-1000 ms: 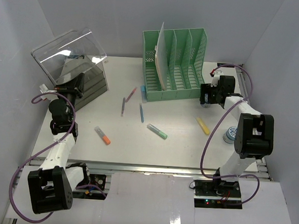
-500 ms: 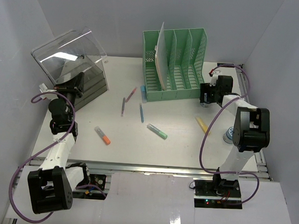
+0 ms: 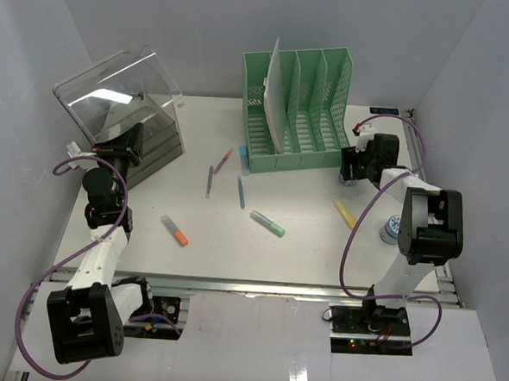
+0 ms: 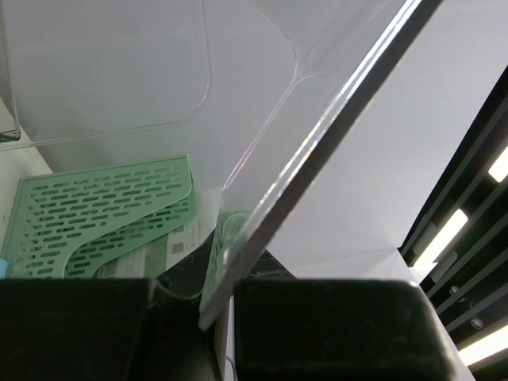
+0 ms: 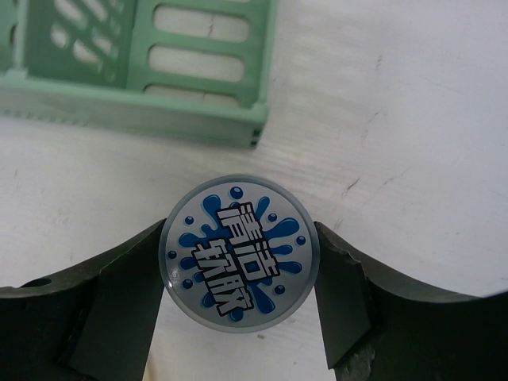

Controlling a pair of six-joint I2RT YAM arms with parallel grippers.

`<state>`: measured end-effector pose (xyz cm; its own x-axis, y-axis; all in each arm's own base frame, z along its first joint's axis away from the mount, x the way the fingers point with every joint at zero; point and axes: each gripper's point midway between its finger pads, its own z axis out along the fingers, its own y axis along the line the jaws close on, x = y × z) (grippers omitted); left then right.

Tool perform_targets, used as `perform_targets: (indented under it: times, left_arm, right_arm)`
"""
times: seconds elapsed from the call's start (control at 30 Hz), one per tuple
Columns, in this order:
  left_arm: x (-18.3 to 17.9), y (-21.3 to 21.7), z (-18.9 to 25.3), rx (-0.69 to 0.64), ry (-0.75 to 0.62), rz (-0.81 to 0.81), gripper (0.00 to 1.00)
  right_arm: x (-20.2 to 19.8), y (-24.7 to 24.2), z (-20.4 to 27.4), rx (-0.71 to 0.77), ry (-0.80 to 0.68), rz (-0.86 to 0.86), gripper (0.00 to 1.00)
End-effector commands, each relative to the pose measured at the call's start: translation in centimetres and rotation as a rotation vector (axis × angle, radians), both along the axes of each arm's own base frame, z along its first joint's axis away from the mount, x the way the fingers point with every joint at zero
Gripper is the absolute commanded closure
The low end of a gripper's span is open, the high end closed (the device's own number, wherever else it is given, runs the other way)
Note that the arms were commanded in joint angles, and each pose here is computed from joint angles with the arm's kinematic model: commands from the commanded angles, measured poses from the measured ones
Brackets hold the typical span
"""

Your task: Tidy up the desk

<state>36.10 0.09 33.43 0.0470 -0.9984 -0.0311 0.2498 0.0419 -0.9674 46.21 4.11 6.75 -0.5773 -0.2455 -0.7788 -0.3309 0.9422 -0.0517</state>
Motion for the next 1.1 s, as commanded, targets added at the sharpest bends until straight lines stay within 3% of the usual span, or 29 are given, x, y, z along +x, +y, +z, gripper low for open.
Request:
perform_targets:
  times: [0.0,0.07,0.1,0.2,0.37,0.5,0.6,0.8,1.07]
  left_arm:
    - [-1.0,-0.3,4.1,0.009,-0.106,-0.016,1.0]
    - [-1.0,-0.4,4.2,0.009,-0.108,-0.019,1.0]
    - [-1.0,-0.4,4.3,0.009,-0.109,-0.021,1.0]
    - [-1.2,-0.5,4.5,0.012,-0.113,-0.024,1.0]
    - [-1.2,-0.8,4.8,0.024,-0.114,-0.038,1.0]
    - [-1.5,-1.1,4.6,0.035,-0.105,-0.048,1.0]
    - [-1.9,-1.2,4.6,0.042,-0.106,-0.05,1.0]
    - [-2.8,-1.4,4.8,0.046,-0.119,-0.05,1.0]
    - [-3.6,-1.3,5.5,0.057,-0.134,-0.034,1.0]
  right_arm:
    - [-3.3,3.3,4.1,0.045,-0.015,0.291,0.92]
    - [-6.2,6.8,5.9,0.116,-0.023,0.559,0.92]
    - [-7.1,7.3,6.0,0.132,0.015,0.582,0.92]
    - [-11.4,12.5,8.7,0.194,0.017,0.886,0.92]
    - [-16.5,21.5,11.3,0.036,-0.13,1.294,0.92]
    - [-17.2,28.8,13.7,-0.158,-0.291,1.507,0.92]
    - [-15.7,33.2,16.1,-0.254,-0.431,1.579,0.92]
    - [-10.8,40.5,21.3,-0.351,-0.819,1.464,0.92]
    - [-10.8,48.3,24.8,-0.335,-1.295,1.274,0.92]
